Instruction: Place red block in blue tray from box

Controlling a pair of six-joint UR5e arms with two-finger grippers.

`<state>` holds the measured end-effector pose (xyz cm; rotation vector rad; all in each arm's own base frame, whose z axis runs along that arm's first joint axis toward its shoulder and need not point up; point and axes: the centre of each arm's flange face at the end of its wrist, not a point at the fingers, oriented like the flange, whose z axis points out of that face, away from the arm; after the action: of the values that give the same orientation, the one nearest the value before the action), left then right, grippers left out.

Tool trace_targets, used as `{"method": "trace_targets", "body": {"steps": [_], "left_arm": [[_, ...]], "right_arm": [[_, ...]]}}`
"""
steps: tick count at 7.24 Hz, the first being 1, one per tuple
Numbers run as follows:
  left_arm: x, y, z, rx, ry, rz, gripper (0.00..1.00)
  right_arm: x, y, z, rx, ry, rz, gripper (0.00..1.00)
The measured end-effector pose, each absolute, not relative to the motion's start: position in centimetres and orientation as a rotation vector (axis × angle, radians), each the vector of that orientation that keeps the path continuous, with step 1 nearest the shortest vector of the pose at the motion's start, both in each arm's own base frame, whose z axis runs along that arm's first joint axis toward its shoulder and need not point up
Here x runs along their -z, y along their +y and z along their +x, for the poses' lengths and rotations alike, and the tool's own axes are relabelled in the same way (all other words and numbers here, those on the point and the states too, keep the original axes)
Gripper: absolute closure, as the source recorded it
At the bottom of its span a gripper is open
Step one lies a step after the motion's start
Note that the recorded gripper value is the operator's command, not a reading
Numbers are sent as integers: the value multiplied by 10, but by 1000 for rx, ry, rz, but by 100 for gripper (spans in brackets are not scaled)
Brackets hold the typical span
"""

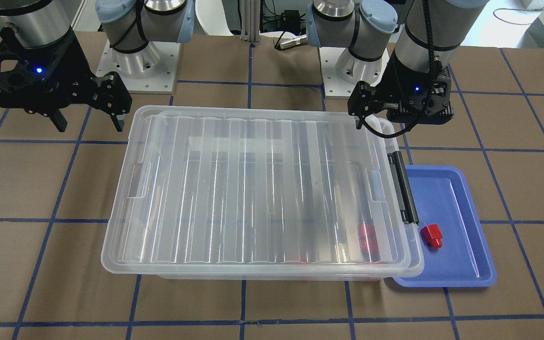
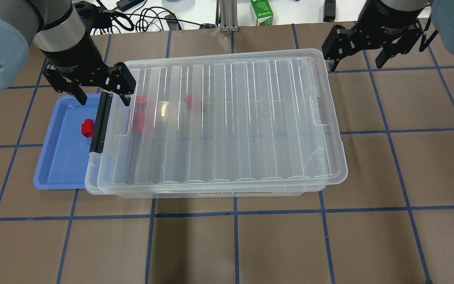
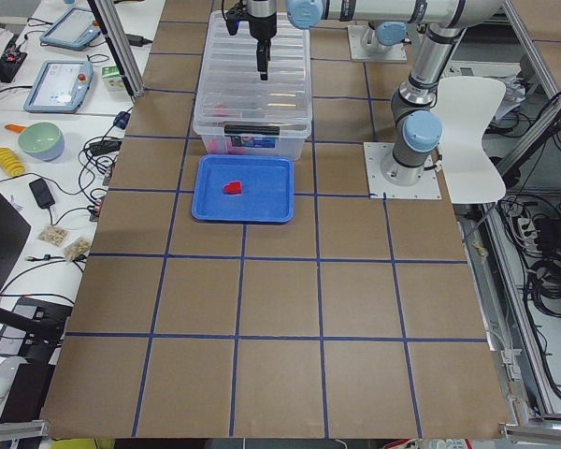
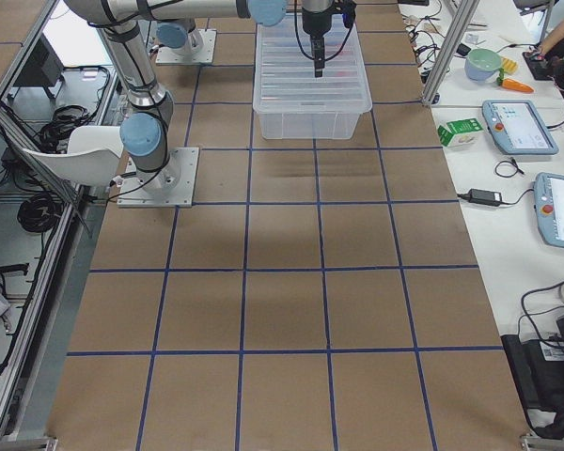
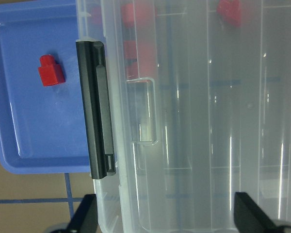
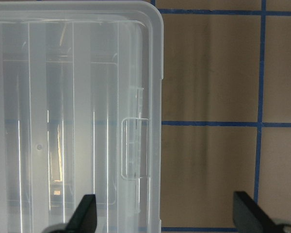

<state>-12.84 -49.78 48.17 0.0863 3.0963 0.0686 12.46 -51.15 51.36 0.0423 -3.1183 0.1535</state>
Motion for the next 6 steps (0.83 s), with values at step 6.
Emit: {"method": "trace_targets", "body": {"steps": [6], "left_arm": [[-478,-496,-125,-89,3094,78,0]], "right_arm": [[-509,-517,125,-142,-3096,167,0]]}}
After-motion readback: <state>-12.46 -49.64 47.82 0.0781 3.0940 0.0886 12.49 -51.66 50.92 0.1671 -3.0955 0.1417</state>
